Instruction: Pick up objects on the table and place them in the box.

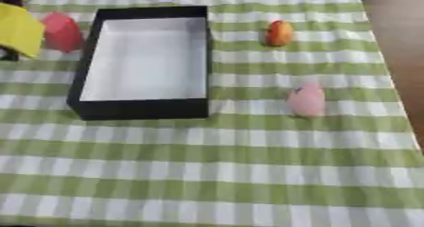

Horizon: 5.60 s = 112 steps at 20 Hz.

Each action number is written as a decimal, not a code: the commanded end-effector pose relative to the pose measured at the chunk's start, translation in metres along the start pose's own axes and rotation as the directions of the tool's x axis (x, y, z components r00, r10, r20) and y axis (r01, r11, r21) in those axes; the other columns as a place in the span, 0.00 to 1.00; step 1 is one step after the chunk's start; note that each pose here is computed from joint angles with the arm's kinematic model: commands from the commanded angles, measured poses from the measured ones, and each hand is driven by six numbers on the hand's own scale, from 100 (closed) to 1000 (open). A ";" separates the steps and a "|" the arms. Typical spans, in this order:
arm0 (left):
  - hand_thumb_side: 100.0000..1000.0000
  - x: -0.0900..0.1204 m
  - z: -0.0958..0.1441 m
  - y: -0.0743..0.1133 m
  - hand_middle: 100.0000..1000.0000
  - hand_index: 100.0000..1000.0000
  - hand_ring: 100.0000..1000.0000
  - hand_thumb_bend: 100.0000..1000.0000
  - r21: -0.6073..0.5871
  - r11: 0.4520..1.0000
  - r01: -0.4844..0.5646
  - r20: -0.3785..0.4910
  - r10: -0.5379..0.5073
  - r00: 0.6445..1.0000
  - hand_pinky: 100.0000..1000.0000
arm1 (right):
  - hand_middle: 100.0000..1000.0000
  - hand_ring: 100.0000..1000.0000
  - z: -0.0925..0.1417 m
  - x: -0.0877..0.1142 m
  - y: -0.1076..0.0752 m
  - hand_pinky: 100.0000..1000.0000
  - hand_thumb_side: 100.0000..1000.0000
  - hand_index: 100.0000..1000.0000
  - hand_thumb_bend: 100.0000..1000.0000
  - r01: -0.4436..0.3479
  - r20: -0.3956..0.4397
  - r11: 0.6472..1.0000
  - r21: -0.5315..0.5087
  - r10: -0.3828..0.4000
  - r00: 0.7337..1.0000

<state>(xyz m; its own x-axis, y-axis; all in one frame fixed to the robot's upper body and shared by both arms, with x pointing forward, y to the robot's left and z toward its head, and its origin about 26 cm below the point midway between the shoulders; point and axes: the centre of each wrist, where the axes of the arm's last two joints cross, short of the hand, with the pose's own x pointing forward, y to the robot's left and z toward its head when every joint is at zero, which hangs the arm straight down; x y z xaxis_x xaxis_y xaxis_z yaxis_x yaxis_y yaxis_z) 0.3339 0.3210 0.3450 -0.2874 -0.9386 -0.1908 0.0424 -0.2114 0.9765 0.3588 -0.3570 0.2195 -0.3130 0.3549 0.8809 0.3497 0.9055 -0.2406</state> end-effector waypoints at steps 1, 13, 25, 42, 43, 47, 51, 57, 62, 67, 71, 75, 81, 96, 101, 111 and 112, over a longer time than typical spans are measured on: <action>0.00 0.010 -0.005 0.025 0.46 0.54 0.43 0.61 0.031 0.999 0.010 0.046 -0.011 0.999 0.41 | 0.71 0.64 -0.008 0.016 -0.012 0.73 0.74 0.88 0.00 -0.029 0.049 1.000 -0.010 0.029 0.998; 0.00 0.071 -0.092 0.061 0.45 0.53 0.43 0.61 0.052 0.996 -0.070 0.231 0.057 0.971 0.41 | 0.71 0.64 -0.014 0.031 -0.001 0.73 0.73 0.87 0.00 -0.013 0.094 0.999 0.031 0.010 0.996; 0.00 0.076 -0.147 0.006 0.46 0.55 0.44 0.53 -0.093 0.982 -0.163 0.200 0.179 0.963 0.42 | 0.71 0.65 -0.017 0.039 0.005 0.73 0.74 0.88 0.00 0.010 0.115 0.999 0.041 -0.015 0.993; 0.00 0.054 -0.171 -0.047 0.66 0.74 0.69 0.69 -0.275 0.937 -0.215 0.127 0.257 0.958 0.70 | 0.71 0.65 -0.016 0.036 0.006 0.73 0.75 0.88 0.00 0.020 0.105 0.999 0.035 -0.023 0.994; 0.00 0.053 -0.171 -0.047 0.70 0.77 0.73 0.76 -0.277 0.938 -0.207 0.124 0.249 0.961 0.73 | 0.71 0.65 -0.016 0.036 0.006 0.73 0.75 0.87 0.00 0.020 0.103 0.999 0.035 -0.023 0.994; 0.44 0.049 -0.168 -0.044 0.78 0.86 0.81 0.84 -0.267 0.949 -0.167 0.091 0.198 0.976 0.80 | 0.71 0.65 -0.015 0.034 0.006 0.73 0.76 0.87 0.00 0.018 0.097 0.999 0.037 -0.022 0.995; 0.56 0.047 -0.157 -0.030 0.82 0.88 0.85 0.60 -0.218 0.970 -0.109 0.079 0.129 0.988 0.87 | 0.71 0.65 -0.015 0.031 0.005 0.73 0.76 0.88 0.00 0.013 0.088 0.999 0.034 -0.016 0.996; 0.44 0.036 -0.127 0.004 0.83 0.88 0.85 0.64 -0.136 0.985 -0.111 0.085 0.123 0.989 0.84 | 0.71 0.65 -0.013 0.027 -0.001 0.73 0.76 0.87 0.00 -0.002 0.077 1.000 0.020 0.001 0.997; 0.31 -0.006 -0.094 0.024 0.80 0.83 0.82 0.73 -0.019 0.976 -0.215 -0.037 0.214 0.976 0.82 | 0.71 0.65 -0.013 0.026 -0.006 0.73 0.75 0.87 0.00 -0.016 0.076 1.000 0.006 0.015 0.997; 0.03 -0.049 -0.073 0.023 0.76 0.87 0.81 0.80 0.018 0.962 -0.272 -0.164 0.271 0.949 0.80 | 0.71 0.65 -0.013 0.025 -0.010 0.73 0.75 0.87 0.00 -0.023 0.076 1.000 -0.002 0.023 0.997; 0.00 -0.070 -0.065 0.018 0.76 0.85 0.81 0.81 -0.025 0.950 -0.312 -0.219 0.299 0.929 0.81 | 0.71 0.65 -0.013 0.026 -0.011 0.73 0.75 0.87 0.00 -0.026 0.078 1.000 -0.005 0.026 0.997; 0.00 -0.083 -0.063 0.009 0.76 0.84 0.82 0.75 -0.088 0.933 -0.348 -0.250 0.318 0.915 0.82 | 0.71 0.65 -0.013 0.026 -0.011 0.73 0.76 0.87 0.00 -0.028 0.076 1.000 -0.005 0.028 0.997; 0.00 -0.093 -0.065 -0.004 0.77 0.84 0.84 0.79 -0.145 0.913 -0.381 -0.303 0.326 0.895 0.83 | 0.71 0.65 -0.013 0.026 -0.011 0.73 0.76 0.87 0.00 -0.029 0.078 1.000 -0.006 0.030 0.997; 0.00 -0.102 -0.073 -0.026 0.76 0.76 0.84 0.64 -0.212 0.927 -0.310 -0.313 0.236 0.920 0.83 | 0.70 0.64 -0.016 0.030 -0.011 0.73 0.77 0.87 0.00 -0.040 0.083 0.999 -0.006 0.040 0.996; 0.00 -0.103 -0.069 -0.030 0.77 0.76 0.84 0.65 -0.239 0.925 -0.294 -0.302 0.217 0.928 0.83 | 0.70 0.64 -0.016 0.031 -0.012 0.73 0.77 0.87 0.00 -0.045 0.087 0.999 -0.009 0.046 0.995; 0.00 -0.096 -0.059 -0.029 0.81 0.76 0.87 0.65 -0.279 0.930 -0.238 -0.242 0.172 0.955 0.85 | 0.70 0.64 -0.017 0.032 -0.013 0.73 0.78 0.87 0.00 -0.052 0.088 0.999 -0.010 0.052 0.995; 0.00 -0.096 -0.058 -0.029 0.82 0.77 0.87 0.65 -0.280 0.932 -0.230 -0.238 0.164 0.957 0.85 | 0.70 0.64 -0.017 0.031 -0.013 0.73 0.77 0.87 0.00 -0.053 0.088 0.999 -0.010 0.053 0.995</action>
<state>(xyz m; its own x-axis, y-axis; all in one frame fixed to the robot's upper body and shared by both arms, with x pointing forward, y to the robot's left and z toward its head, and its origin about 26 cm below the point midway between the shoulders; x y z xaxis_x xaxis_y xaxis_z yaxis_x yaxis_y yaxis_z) 0.4252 0.3931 0.3086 -0.0511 -0.9986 -0.0115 0.4126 -0.0316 0.9104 0.3617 -0.3552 0.2417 -0.3500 0.3829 0.8549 0.3491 0.9002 -0.2603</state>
